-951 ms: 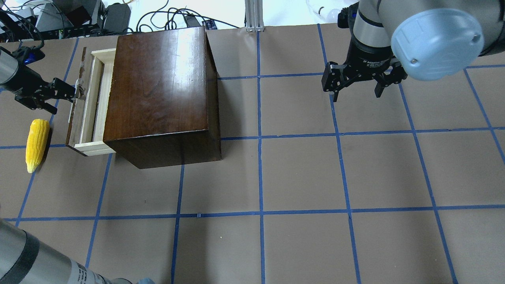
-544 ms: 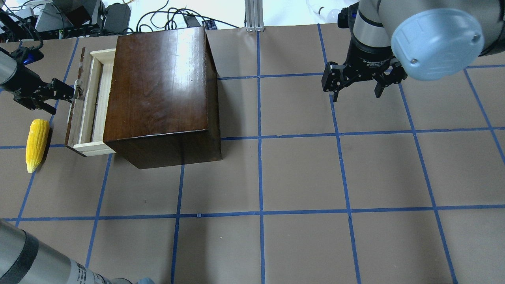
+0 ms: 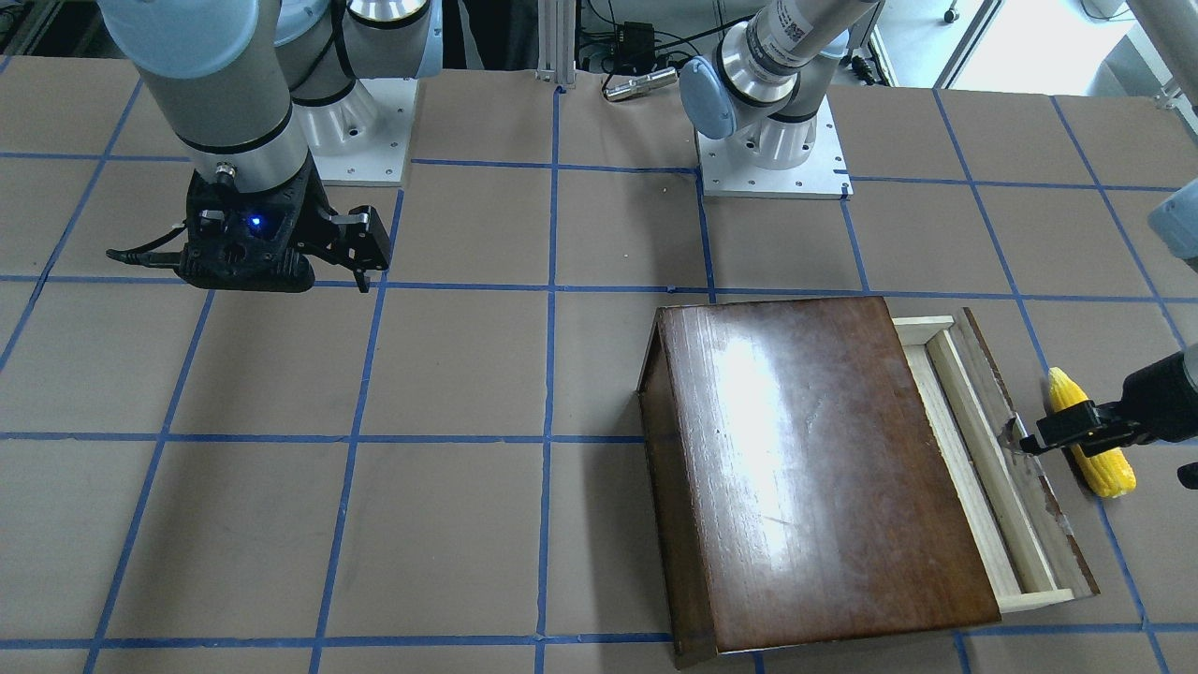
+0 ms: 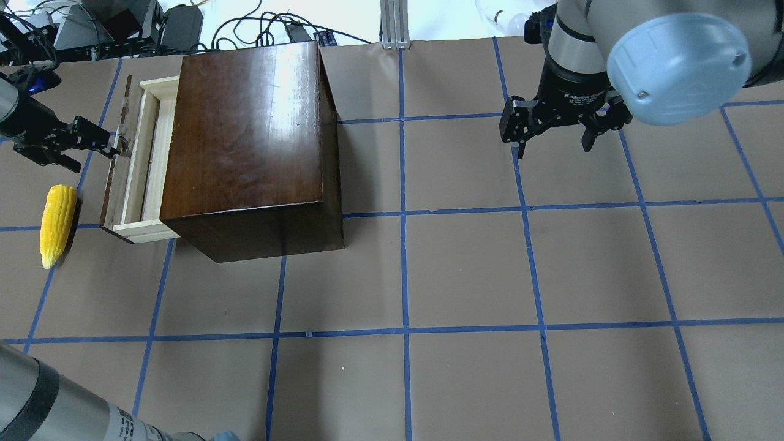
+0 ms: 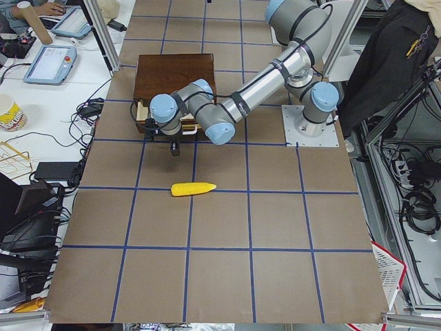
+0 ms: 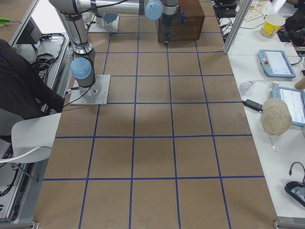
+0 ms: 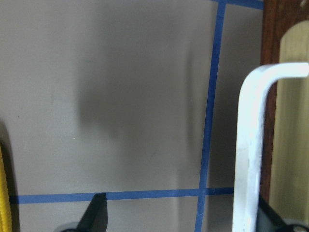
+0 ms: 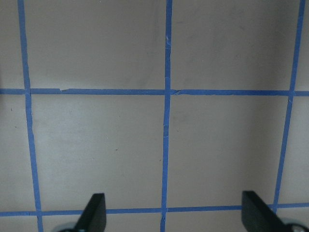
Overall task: Open drawer and put corn inside
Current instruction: 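Release the handle and move the left gripper over the yellow corn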
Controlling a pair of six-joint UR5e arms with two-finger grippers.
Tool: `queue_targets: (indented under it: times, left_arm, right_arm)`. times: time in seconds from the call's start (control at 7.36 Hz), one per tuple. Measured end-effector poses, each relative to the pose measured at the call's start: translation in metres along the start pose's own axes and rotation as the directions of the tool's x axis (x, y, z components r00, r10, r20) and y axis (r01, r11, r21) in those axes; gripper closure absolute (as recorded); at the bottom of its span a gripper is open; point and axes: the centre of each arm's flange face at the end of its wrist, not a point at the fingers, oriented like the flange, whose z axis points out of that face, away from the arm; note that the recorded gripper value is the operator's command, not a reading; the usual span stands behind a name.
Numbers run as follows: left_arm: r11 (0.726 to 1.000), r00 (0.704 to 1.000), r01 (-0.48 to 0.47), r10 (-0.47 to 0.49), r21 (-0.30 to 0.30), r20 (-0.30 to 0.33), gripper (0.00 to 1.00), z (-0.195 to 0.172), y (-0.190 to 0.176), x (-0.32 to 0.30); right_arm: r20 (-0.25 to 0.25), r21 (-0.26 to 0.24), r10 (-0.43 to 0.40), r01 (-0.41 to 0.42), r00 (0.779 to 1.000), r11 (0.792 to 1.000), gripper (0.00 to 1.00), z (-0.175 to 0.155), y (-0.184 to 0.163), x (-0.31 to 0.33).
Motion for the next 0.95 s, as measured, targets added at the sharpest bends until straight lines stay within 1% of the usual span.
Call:
queue_targets:
  times: [0.27, 0.54, 0.82, 0.95]
  left_arm:
    - [1.0, 1.0, -0.002, 0.002, 0.007, 0.006, 0.0, -0.008, 0.0, 0.002]
    - [1.0, 1.0, -0.005, 0.004, 0.015, 0.019, 0.0, -0.025, 0.001, 0.006]
    - [1.0, 0.996, -0.017, 0.018, -0.003, 0.084, 0.0, -0.043, 0.002, 0.003]
    - [0.999, 0.993, -0.041, 0.043, -0.019, 0.108, 0.0, -0.047, 0.004, -0.004]
  right_arm:
    - [0.0, 0.0, 0.0, 0.0, 1.0, 1.0, 0.0, 0.0, 0.0, 0.0]
    - [0.0, 0.001, 0.0, 0.0, 1.0, 1.0, 0.0, 0.0, 0.0, 0.0]
    - [0.0, 0.0, 0.0, 0.0, 1.0, 1.0, 0.0, 0.0, 0.0, 0.0]
    - [0.0, 0.0, 0.0, 0.0, 1.0, 1.0, 0.0, 0.0, 0.0, 0.0]
